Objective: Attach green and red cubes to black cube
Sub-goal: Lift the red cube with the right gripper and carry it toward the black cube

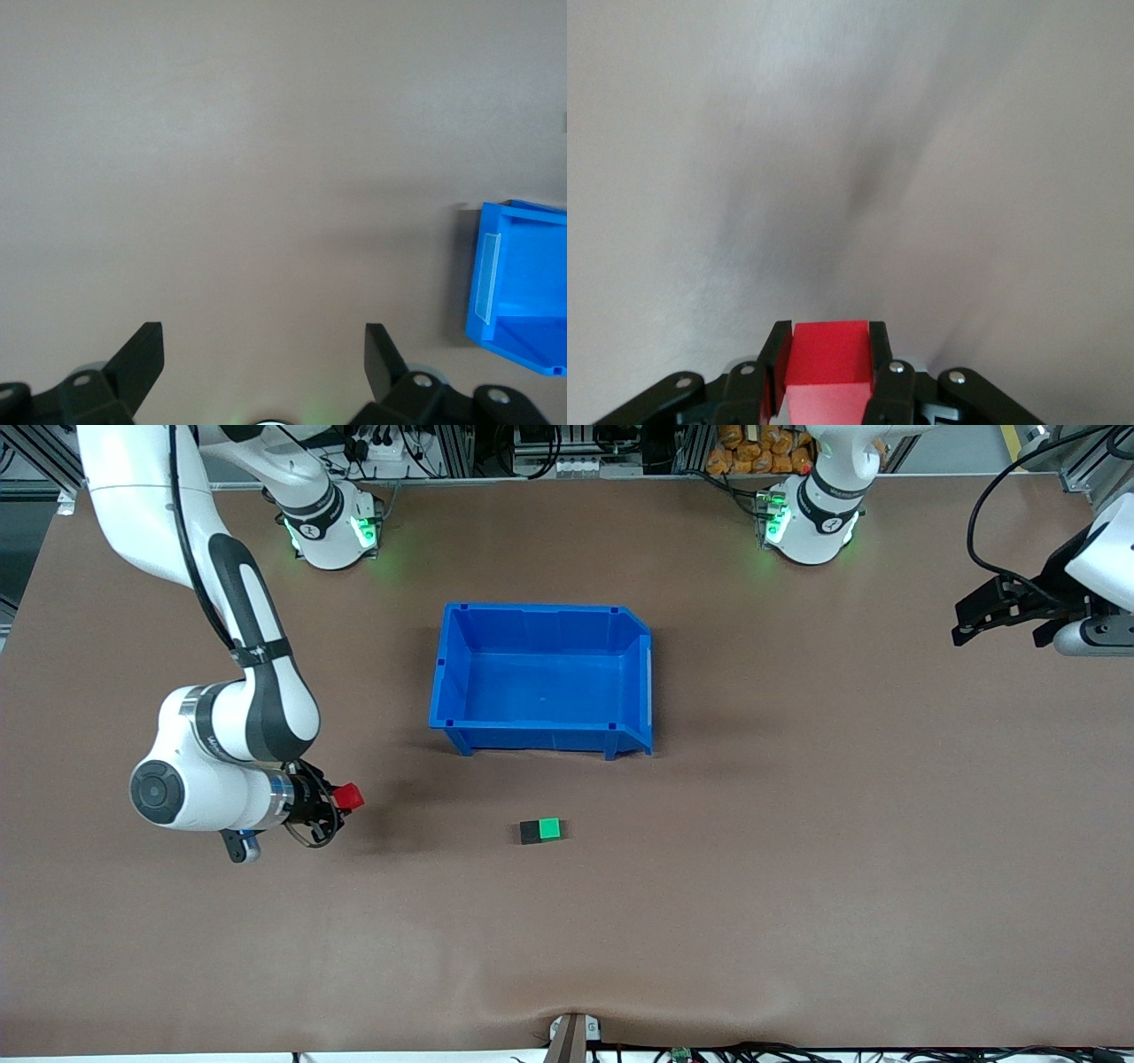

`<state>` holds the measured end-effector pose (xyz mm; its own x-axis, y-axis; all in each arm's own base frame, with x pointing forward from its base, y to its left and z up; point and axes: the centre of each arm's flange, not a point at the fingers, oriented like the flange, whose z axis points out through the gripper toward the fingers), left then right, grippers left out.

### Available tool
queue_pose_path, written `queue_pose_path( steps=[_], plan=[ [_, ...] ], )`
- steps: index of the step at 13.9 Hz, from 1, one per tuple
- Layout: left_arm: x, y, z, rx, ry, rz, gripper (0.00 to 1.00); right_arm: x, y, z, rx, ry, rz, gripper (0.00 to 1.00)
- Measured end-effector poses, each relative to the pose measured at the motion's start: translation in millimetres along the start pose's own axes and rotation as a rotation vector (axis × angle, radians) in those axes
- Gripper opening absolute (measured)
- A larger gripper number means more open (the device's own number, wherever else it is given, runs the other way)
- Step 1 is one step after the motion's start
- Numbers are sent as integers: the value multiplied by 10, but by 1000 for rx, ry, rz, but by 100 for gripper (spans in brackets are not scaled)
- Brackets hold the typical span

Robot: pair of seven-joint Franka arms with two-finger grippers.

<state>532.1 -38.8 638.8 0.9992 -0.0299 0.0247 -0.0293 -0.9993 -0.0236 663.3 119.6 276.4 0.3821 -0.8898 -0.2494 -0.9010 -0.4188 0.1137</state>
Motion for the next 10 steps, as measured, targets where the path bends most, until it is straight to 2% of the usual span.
queue_pose_path(
  steps=[2,4,10],
  plan=[
    [3,-2,3,0,-1,0,100,-97,-75,94,14,-45,26,40],
    [4,-1,-3,0,1,0,100,-164,-130,144,18,-61,39,40],
    [3,39,-10,0,2,7,100,-411,-253,133,29,-54,93,40]
  ],
)
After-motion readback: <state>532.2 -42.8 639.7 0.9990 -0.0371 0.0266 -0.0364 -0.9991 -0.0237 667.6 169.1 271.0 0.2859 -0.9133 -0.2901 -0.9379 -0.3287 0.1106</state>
